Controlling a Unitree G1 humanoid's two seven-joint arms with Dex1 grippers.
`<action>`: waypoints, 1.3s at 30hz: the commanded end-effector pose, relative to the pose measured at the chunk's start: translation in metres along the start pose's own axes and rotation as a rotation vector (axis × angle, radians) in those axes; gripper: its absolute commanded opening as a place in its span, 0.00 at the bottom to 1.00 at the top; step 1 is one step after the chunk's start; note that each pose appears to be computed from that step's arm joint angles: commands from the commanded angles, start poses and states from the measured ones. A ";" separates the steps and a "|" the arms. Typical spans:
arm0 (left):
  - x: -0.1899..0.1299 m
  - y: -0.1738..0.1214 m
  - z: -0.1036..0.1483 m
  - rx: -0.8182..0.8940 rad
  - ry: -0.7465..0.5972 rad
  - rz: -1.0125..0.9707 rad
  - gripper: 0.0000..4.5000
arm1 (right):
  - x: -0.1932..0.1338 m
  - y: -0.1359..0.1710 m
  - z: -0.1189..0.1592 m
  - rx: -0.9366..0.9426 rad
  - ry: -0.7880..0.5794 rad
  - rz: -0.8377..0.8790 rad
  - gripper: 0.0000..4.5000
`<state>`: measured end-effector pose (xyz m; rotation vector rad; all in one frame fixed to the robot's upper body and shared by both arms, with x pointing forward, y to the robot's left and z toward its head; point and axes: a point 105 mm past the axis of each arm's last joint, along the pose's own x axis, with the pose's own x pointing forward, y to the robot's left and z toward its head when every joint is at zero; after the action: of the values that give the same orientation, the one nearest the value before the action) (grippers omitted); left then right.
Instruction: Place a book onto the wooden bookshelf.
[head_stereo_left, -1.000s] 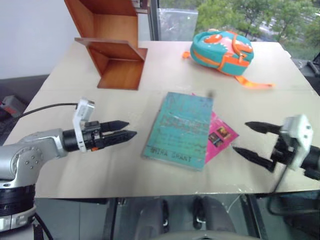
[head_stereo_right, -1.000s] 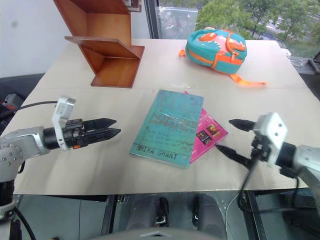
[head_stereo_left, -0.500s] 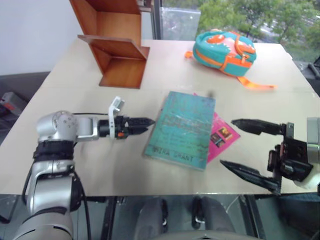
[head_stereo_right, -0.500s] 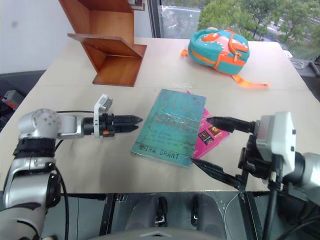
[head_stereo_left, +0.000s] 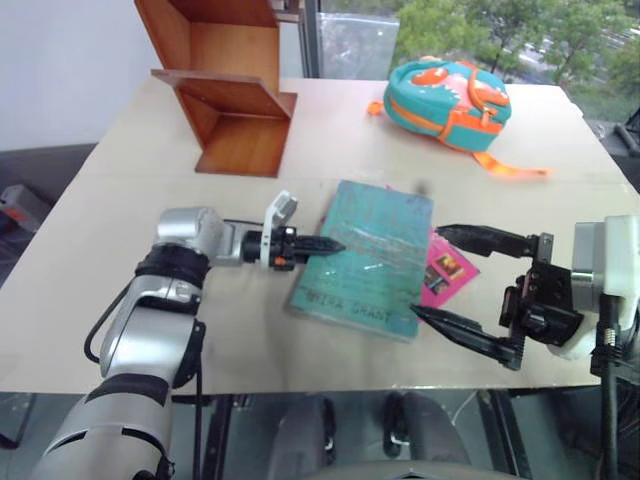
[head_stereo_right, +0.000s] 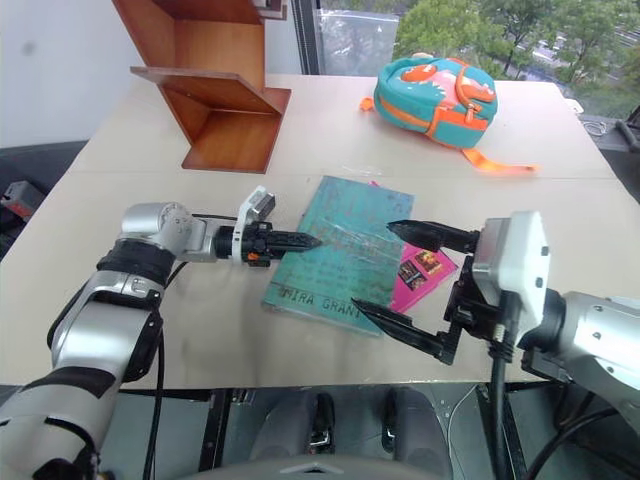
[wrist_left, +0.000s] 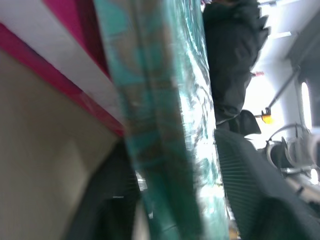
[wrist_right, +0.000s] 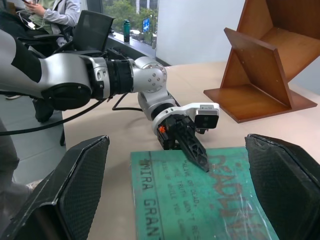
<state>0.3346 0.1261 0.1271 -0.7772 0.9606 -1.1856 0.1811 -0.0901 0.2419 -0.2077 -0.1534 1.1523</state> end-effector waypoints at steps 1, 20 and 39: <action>-0.010 -0.012 0.007 0.025 -0.014 -0.043 0.01 | 0.002 0.002 0.003 -0.029 -0.024 0.002 1.00; -0.041 -0.182 0.091 1.486 -0.413 0.238 0.01 | 0.004 -0.016 0.006 -0.023 -0.129 0.004 1.00; -0.145 -0.193 0.175 2.203 0.201 1.329 0.01 | -0.003 -0.080 0.037 -0.196 -0.117 -0.352 1.00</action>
<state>0.4054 0.2166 0.3876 1.5228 -0.2381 -0.4953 0.2390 -0.1106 0.2801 -0.2325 -0.3375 0.8880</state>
